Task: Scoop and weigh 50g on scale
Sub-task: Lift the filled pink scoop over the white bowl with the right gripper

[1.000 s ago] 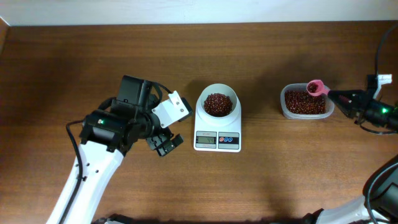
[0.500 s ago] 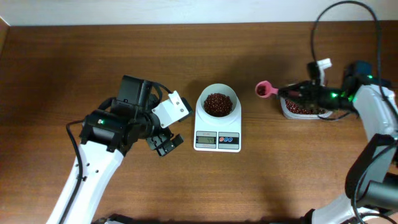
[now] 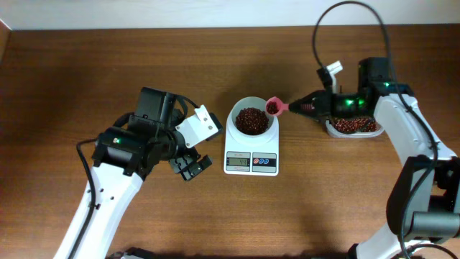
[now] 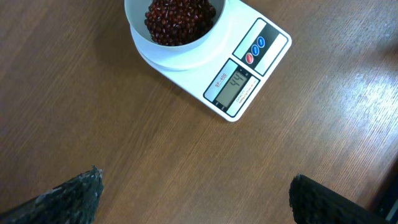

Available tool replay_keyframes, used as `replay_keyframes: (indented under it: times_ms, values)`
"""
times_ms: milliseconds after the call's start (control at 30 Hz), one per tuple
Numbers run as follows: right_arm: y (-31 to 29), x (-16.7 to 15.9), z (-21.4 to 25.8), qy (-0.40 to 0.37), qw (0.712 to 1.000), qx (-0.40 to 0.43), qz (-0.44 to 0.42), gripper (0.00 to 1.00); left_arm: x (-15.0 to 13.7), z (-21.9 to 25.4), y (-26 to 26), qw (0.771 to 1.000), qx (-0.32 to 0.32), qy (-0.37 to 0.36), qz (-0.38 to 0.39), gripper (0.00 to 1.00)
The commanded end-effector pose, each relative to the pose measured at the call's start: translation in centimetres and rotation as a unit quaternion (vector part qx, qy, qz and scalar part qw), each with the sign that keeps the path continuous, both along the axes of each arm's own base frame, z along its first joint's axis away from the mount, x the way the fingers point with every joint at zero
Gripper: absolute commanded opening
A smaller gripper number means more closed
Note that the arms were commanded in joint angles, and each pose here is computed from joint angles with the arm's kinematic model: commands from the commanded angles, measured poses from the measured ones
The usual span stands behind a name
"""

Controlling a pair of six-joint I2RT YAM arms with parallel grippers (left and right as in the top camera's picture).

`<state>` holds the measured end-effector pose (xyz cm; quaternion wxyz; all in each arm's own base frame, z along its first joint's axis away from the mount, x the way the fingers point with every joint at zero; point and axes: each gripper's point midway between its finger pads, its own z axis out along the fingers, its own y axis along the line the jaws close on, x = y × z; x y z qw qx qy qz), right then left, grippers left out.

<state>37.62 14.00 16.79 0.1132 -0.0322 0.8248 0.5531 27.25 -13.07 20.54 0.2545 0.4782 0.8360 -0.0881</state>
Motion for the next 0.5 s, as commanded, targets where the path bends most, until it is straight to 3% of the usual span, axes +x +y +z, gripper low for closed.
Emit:
replay_keyframes:
  times_ms: [0, 167, 300, 467]
  values:
    - [0.6, 0.3, -3.5, -0.003, 0.995, -0.103, 0.001, 0.04, 0.1, 0.9, -0.1, 1.0, -0.006, -0.014, -0.008, 0.99]
    - [4.4, 0.6, -3.1, -0.067, 0.991, -0.108, 0.042, 0.04, 0.1, 0.9, -0.1, 1.0, -0.006, -0.014, -0.008, 0.99]
    - [5.3, 0.9, -4.3, -0.095, 0.978, -0.176, 0.05, 0.04, 0.1, 0.9, -0.1, 1.0, -0.006, -0.014, -0.008, 0.99]
    - [5.7, 1.9, -2.3, -0.162, 0.953, -0.253, 0.043, 0.04, 0.1, 0.9, -0.1, 1.0, -0.006, -0.014, -0.008, 0.99]
